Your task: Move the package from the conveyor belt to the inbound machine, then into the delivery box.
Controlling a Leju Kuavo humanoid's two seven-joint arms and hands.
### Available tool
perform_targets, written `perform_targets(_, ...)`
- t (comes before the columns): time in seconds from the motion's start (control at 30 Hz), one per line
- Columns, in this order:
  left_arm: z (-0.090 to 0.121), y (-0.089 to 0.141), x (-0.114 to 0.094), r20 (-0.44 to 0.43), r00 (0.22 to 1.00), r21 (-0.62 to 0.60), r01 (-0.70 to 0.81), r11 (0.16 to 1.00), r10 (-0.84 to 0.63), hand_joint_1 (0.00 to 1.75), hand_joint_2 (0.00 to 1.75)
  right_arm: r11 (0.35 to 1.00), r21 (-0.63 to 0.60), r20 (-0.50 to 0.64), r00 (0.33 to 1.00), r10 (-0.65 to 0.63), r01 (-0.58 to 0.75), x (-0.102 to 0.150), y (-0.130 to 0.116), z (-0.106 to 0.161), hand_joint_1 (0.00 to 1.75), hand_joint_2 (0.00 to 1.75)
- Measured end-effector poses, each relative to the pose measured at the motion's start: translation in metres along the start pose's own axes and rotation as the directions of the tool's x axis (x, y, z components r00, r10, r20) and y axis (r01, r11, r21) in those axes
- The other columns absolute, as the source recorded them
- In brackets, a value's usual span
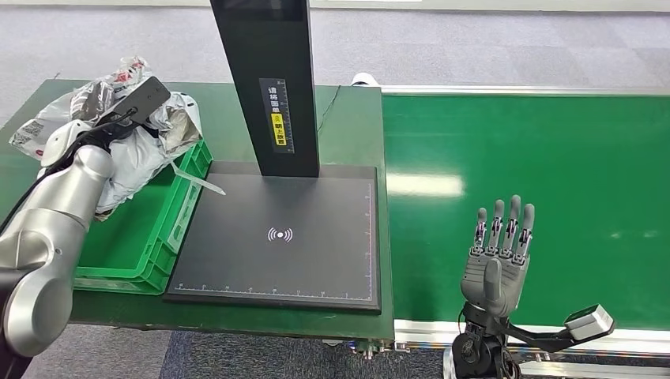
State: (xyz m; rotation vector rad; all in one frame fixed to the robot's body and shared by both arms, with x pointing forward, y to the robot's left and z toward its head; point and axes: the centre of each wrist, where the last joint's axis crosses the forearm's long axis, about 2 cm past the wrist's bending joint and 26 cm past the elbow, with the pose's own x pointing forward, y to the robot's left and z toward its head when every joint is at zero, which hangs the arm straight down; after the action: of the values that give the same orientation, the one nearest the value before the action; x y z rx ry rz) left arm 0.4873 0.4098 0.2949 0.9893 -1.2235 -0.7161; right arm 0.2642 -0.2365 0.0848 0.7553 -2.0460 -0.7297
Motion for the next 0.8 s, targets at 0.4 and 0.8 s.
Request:
perform_targets(0.4,0.002,-0.015,-0.02,-0.079,0.981,-0.172,0.164,0.971,-0.179,1.75,1.75,1.0,-0.016,-0.013,1.0,0.007,-0.007,-0.002,-0.001,-0.001,0.0,1.75)
perform_targets(0.8,0.005,-0.018,-0.036,-0.105,0.973,-0.14,0.192,0.971,-0.208,0.0,1.75,1.0,-0.024,-0.022,1.0,0.01,-0.011,-0.002,-0.002,0.001,0.0,1.75)
